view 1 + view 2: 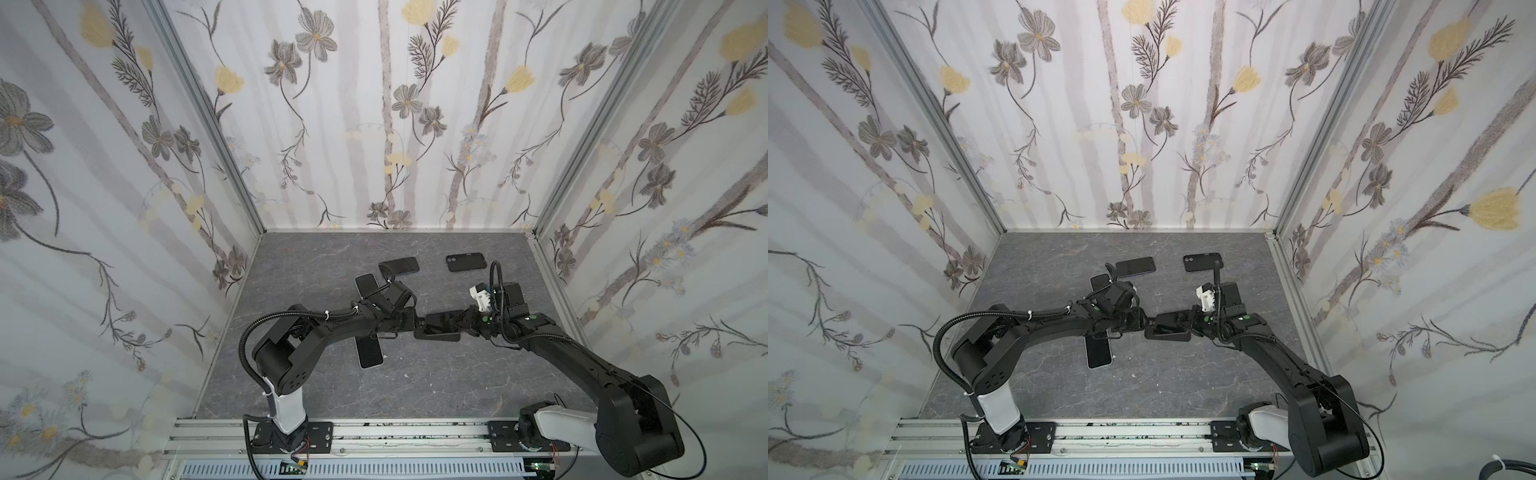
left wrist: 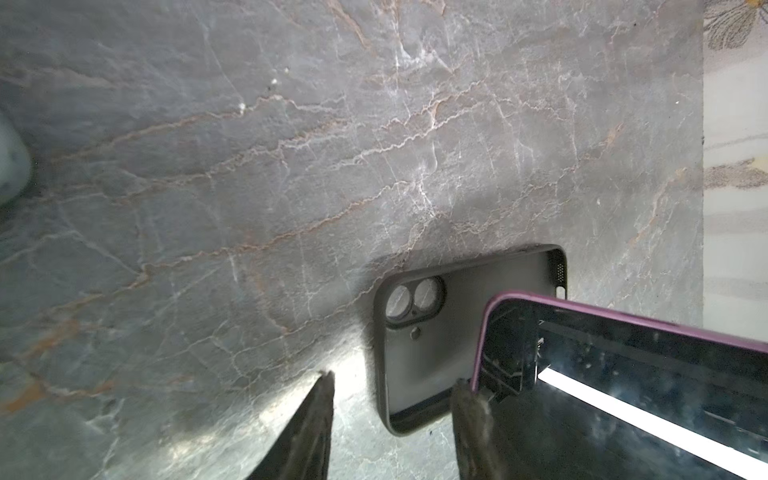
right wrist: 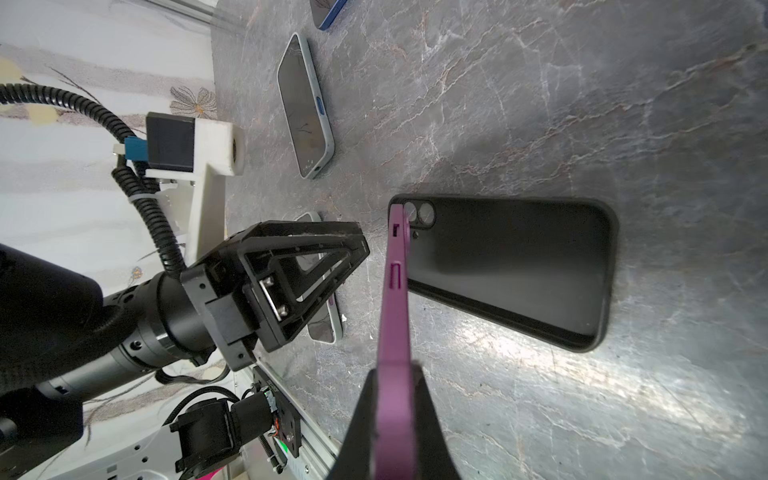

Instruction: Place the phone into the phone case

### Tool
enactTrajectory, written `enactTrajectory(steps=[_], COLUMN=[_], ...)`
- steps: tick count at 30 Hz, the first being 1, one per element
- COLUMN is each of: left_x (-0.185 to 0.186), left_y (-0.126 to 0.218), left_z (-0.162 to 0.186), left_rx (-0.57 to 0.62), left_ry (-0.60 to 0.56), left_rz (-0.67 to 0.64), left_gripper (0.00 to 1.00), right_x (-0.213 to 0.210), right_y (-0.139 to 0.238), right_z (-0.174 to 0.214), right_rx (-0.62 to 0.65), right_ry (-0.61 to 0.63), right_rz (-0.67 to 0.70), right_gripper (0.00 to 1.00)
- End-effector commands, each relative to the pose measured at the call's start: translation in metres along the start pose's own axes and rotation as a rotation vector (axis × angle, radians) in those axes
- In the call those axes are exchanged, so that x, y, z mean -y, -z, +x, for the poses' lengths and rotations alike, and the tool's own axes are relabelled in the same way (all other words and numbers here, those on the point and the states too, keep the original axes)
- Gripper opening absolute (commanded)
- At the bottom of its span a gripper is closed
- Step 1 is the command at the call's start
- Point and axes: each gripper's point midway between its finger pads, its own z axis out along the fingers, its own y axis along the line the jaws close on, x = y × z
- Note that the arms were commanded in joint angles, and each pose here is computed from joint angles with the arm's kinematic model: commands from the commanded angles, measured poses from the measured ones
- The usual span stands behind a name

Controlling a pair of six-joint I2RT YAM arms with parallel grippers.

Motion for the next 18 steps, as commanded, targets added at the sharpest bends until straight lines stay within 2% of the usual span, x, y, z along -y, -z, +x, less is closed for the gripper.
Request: enactTrajectory(steps=[1, 18], left_x=[0.003, 0.002], left_y=[-0.001, -0.005], left_z=[-0.003, -0.001], left_rx=[0.012, 0.007], left_ry=[0.016, 0.050], left_rz=[0.026, 0.051], left_gripper=[0.46, 0.45], right_x=[-0.015, -0.007], right_y=[-0.005, -0.022], right_z=[-0.003, -0.004], right_rx=[-0.016, -0.058], right_ry=[0.020, 0.014], right_rz=[-0.082, -0.082], right_gripper=[0.00, 0.00])
